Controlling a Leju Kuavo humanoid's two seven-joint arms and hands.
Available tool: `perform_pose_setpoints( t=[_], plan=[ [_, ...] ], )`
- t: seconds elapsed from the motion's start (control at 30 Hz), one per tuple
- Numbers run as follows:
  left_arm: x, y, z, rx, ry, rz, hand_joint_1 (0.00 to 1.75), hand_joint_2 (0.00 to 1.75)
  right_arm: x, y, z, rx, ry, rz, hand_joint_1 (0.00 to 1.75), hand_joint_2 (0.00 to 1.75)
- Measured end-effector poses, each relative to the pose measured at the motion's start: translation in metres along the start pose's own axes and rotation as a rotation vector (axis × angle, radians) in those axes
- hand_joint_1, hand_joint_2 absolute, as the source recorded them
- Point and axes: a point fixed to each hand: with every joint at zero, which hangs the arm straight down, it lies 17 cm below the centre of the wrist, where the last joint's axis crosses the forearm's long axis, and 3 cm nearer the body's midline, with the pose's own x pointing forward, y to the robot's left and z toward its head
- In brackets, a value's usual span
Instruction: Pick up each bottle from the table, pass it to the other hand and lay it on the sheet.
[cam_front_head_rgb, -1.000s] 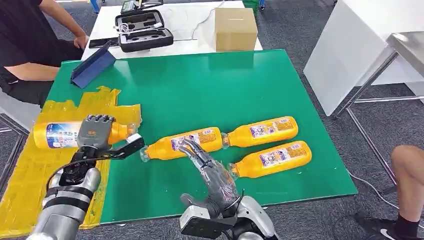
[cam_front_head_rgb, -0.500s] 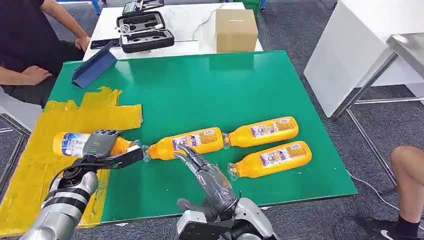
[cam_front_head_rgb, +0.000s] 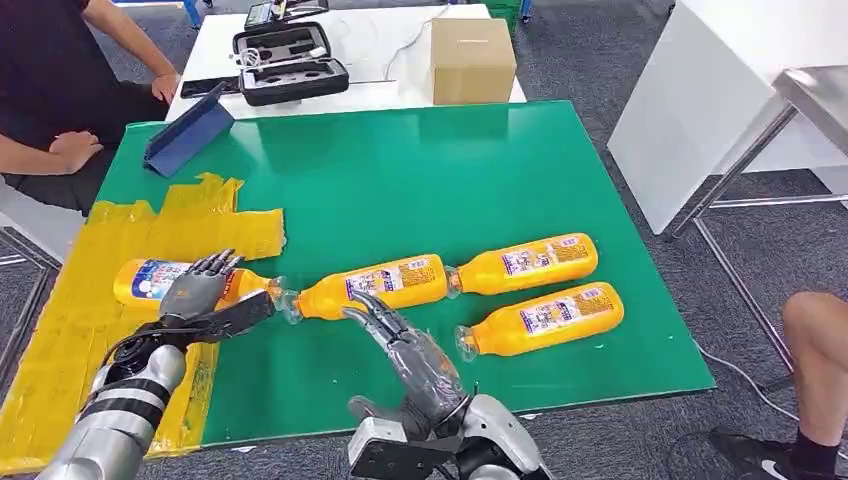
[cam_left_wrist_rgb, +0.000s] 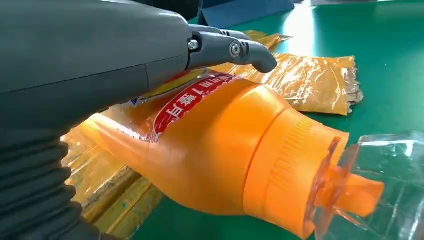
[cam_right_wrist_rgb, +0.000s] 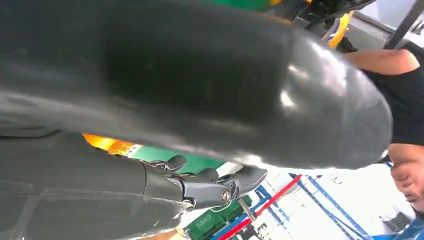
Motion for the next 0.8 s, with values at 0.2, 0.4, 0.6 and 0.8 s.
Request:
perform_pose_setpoints(
  t=[0.2, 0.4, 0.6, 0.8],
  plan=[
    [-0.002, 0.0, 0.001, 0.002, 0.006, 0.005, 0.0, 0.0, -0.001, 0.001, 0.0, 0.003, 0.004, 0.0, 0.0, 0.0],
    [0.001, 0.003, 0.001, 0.007, -0.005, 0.056, 0.0, 0.0, -0.005, 0.001, -0.003, 0.011, 0.012, 0.009, 0.0, 0.0],
    [0.019, 0.058, 0.011, 0.228, -0.068, 0.32, 0.0, 0.0, -0.025, -0.01, -0.017, 0.01, 0.06, 0.113, 0.0, 1.75],
    [0.06, 0.144, 0.041, 0.459, -0.219, 0.811, 0.0, 0.0, -0.084, -0.05, -0.046, -0.008, 0.197, 0.255, 0.0, 1.75]
  ],
)
